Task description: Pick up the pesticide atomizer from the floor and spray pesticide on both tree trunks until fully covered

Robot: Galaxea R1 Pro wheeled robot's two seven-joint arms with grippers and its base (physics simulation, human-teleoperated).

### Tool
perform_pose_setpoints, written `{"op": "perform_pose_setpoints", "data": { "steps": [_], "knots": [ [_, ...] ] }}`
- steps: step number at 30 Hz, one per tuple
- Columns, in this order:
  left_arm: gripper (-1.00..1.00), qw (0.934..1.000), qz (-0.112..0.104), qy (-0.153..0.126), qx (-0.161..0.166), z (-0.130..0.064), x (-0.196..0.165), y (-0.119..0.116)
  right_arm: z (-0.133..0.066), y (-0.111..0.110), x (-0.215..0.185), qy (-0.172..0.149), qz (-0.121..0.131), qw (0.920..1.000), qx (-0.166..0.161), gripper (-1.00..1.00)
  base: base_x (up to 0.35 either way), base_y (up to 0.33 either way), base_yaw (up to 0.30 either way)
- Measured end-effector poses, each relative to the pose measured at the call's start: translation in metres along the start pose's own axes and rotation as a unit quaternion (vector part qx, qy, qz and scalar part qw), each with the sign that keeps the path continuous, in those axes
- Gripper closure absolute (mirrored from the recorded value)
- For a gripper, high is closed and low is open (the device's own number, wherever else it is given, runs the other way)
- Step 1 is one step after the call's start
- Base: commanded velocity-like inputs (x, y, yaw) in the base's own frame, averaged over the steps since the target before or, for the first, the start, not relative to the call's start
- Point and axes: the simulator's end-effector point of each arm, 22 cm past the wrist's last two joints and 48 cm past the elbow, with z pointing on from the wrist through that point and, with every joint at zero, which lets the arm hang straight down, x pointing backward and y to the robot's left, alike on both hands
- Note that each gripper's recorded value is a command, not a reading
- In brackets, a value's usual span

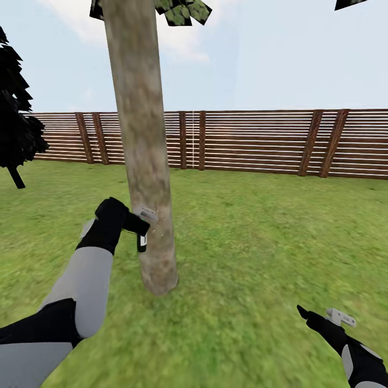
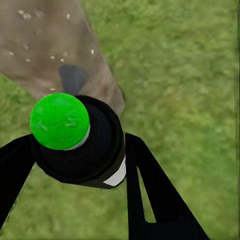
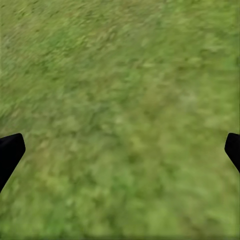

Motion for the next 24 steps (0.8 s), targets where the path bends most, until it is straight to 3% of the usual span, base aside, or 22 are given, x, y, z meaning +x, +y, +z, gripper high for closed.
{"op": "perform_pose_setpoints", "data": {
  "steps": [2, 4, 7, 14, 17, 24],
  "knots": [
    [1.00, 0.9997, 0.019, 0.012, -0.008, -0.010, -0.006, 0.005, 0.000, 0.000, 0.000, 0.000, 0.000, 1.0000, 0.000, -1.00, 0.000, 0.000, 0.000],
    [1.00, 0.9991, 0.024, 0.031, -0.019, -0.018, -0.003, 0.013, 0.000, 0.000, 0.000, 0.000, 0.000, 1.0000, 0.000, -1.00, 0.000, 0.000, 0.000],
    [1.00, 0.9981, 0.028, 0.036, -0.041, -0.033, -0.006, 0.025, 0.000, 0.000, 0.000, 0.000, 0.000, 1.0000, 0.000, -1.00, 0.000, 0.000, 0.000],
    [1.00, 0.9979, 0.007, 0.019, -0.061, -0.064, -0.040, 0.042, 0.000, 0.000, 0.000, 0.000, 0.000, 1.0000, 0.000, -1.00, 0.000, 0.000, 0.000],
    [1.00, 0.9972, 0.008, 0.000, -0.075, -0.083, -0.063, 0.052, 0.000, 0.000, 0.000, 0.000, 0.000, 1.0000, 0.000, -1.00, 0.000, 0.000, 0.000],
    [1.00, 0.9901, 0.020, 0.006, -0.139, -0.118, -0.082, 0.087, 0.000, 0.000, 0.000, 0.000, 0.000, 1.0000, 0.000, -1.00, 0.000, 0.000, 0.000]
  ]
}}
